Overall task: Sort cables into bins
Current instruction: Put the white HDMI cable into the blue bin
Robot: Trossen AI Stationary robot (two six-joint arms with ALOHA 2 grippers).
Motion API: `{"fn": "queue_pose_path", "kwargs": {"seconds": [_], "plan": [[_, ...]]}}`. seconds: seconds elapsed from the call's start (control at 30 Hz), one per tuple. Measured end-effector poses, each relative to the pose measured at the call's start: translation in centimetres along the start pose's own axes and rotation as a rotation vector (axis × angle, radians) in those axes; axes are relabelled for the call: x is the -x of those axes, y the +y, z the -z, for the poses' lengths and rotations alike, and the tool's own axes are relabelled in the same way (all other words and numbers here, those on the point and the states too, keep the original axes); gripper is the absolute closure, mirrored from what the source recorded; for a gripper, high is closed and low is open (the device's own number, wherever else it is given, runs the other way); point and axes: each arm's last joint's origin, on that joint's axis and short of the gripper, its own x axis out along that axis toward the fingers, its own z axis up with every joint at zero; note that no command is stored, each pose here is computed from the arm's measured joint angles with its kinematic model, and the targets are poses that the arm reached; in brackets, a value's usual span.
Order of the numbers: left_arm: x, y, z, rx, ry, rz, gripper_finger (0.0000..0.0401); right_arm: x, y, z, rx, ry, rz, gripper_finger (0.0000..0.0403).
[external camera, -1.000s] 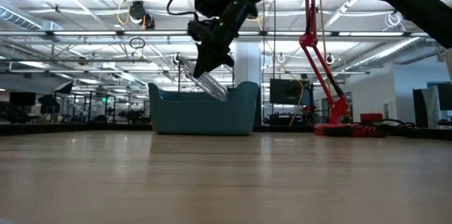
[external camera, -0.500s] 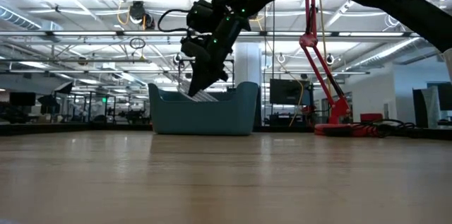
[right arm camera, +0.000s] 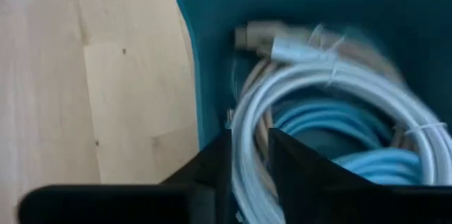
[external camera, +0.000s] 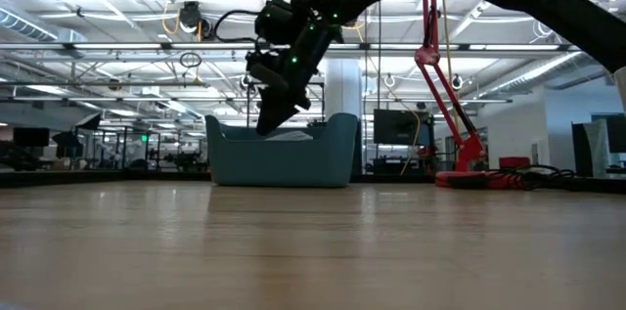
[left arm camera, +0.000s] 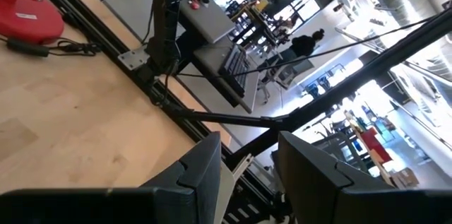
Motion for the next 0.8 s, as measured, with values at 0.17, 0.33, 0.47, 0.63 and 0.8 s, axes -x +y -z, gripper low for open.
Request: {"fn": "queue_pose_path", "kwargs": {"seconds": [0.17, 0.33, 0.47, 0.63, 0.8], "plan": [[0.1, -0.1, 0.1, -0.003, 0.006, 0.0, 0.0256, 0.0, 0.2, 0.1, 0.001, 0.007, -0.005, 0.0269], [0.1, 0.0, 0.2, -0.018, 0.009, -0.002, 0.0256, 0.3, 0.8, -0.1, 0.011, 0.003, -0.009, 0.0247], [0.1, 0.0, 0.2, -0.031, 0.011, -0.005, 0.0256, 2.2, 0.8, -0.3, 0.019, 0.002, -0.005, 0.0245], [0.0, 0.1, 0.1, -0.035, 0.011, -0.008, 0.0256, 5.9, 0.7, -0.6, 0.011, 0.013, 0.05, 0.0254], [-0.1, 0.3, 0.0, -0.045, 0.021, -0.014, 0.0256, 8.9, 0.1, -0.2, 0.001, 0.06, 0.199, 0.0267]]}}
